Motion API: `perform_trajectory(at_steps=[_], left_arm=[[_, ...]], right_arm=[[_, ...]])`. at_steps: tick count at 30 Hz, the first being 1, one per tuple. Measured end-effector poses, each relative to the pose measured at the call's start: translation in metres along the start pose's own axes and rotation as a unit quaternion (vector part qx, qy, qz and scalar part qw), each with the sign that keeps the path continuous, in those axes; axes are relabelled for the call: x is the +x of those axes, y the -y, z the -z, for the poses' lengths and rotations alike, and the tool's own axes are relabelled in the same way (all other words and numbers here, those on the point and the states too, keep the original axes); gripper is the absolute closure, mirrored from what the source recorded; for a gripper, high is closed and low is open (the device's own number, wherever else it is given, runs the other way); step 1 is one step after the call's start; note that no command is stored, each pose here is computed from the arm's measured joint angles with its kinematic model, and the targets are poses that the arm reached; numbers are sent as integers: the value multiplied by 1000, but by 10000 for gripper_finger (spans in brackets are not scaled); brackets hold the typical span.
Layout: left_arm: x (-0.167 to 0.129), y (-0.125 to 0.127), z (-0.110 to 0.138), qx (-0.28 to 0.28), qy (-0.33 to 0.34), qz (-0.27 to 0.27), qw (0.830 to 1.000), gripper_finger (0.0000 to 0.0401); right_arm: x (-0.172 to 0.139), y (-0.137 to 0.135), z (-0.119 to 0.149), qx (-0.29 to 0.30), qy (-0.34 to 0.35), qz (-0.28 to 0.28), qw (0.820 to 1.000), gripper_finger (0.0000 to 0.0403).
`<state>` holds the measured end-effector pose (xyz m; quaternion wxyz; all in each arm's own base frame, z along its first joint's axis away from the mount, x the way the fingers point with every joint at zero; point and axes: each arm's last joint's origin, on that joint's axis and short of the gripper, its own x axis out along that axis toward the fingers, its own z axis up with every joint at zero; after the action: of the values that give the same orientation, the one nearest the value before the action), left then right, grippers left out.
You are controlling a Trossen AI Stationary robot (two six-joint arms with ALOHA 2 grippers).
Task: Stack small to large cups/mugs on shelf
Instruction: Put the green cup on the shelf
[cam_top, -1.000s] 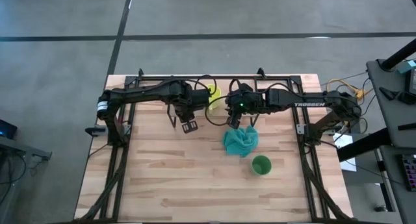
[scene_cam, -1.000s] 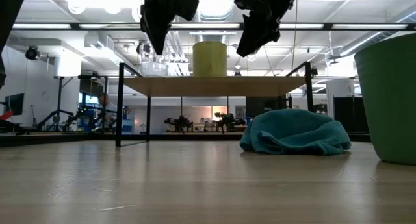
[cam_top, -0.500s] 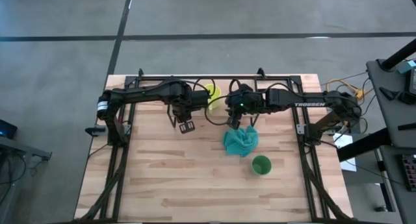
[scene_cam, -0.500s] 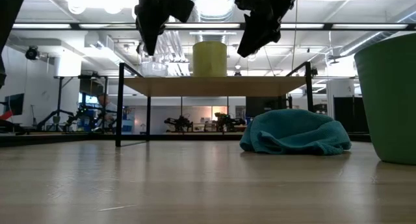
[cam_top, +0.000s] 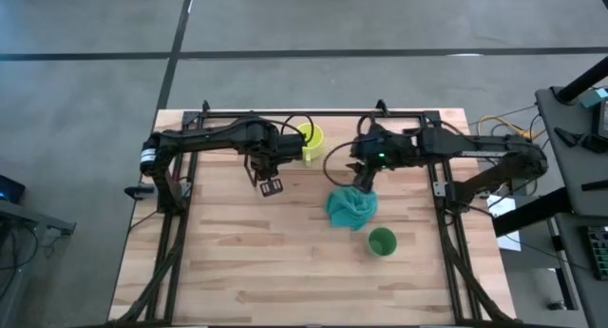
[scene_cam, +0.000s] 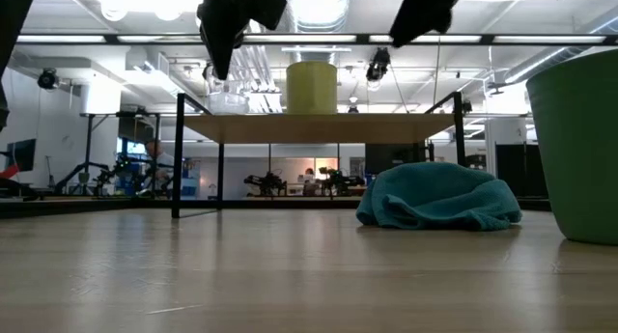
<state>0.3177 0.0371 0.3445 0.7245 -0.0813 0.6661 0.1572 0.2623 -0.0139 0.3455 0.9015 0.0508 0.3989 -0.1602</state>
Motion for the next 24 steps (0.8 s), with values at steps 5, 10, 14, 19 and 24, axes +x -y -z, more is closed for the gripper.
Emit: perform_trajectory(at_steps=[5,10,14,19,24], left_arm=[[-5,6,5,4,7,6,1000,361],[-18,18,13,3,26,54,998,361],[-35,31,18,9,87,91,992,361],[-62,39,25,7,179,136,974,361],[-92,40,34,4,285,183,941,361]], right_arm=[[-34,-1,11,19,5,-52,998,266],[-57,-7,29,31,-43,-117,992,266],[-63,-13,42,33,-96,-116,988,266],[-59,-21,50,44,-147,-114,982,266],[-47,-30,53,60,-216,-143,964,266]])
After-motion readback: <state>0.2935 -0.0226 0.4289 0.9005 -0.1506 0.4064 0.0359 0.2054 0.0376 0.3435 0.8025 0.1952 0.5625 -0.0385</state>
